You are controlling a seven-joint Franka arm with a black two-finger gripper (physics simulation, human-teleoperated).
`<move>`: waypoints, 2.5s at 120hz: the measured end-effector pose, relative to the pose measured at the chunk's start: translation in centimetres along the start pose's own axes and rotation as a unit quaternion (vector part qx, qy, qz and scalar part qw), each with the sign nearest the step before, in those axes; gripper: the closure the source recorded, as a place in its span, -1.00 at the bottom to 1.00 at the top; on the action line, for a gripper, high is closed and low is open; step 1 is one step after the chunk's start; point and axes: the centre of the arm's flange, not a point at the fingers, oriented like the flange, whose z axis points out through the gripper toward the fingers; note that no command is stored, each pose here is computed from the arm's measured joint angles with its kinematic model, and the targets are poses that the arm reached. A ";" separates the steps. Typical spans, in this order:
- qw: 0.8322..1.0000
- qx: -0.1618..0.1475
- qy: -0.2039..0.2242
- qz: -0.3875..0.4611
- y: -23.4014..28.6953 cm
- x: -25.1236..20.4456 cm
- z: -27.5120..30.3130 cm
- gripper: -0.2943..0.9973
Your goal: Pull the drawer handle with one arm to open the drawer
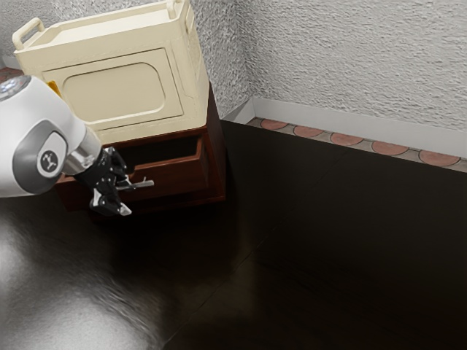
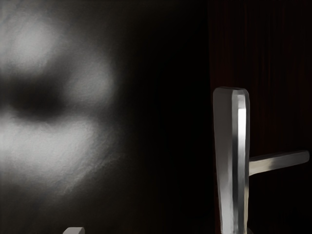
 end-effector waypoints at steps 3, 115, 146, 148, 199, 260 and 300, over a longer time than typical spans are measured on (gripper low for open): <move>1.000 -0.001 0.000 0.000 -0.1 0.0 -0.1 -0.02; 1.000 -0.009 0.000 -0.004 -3.9 -0.1 -1.6 0.14; 1.000 -0.013 0.000 0.000 -5.0 -0.2 -2.2 0.14; 1.000 -0.013 0.000 0.000 -5.1 -0.2 -2.2 0.14; 1.000 -0.014 -0.001 0.005 -6.7 -0.5 -2.7 0.14; 1.000 -0.018 0.001 0.007 -7.3 -0.2 -3.2 0.12; 0.998 -0.054 0.010 0.033 -6.2 -1.1 -6.6 0.09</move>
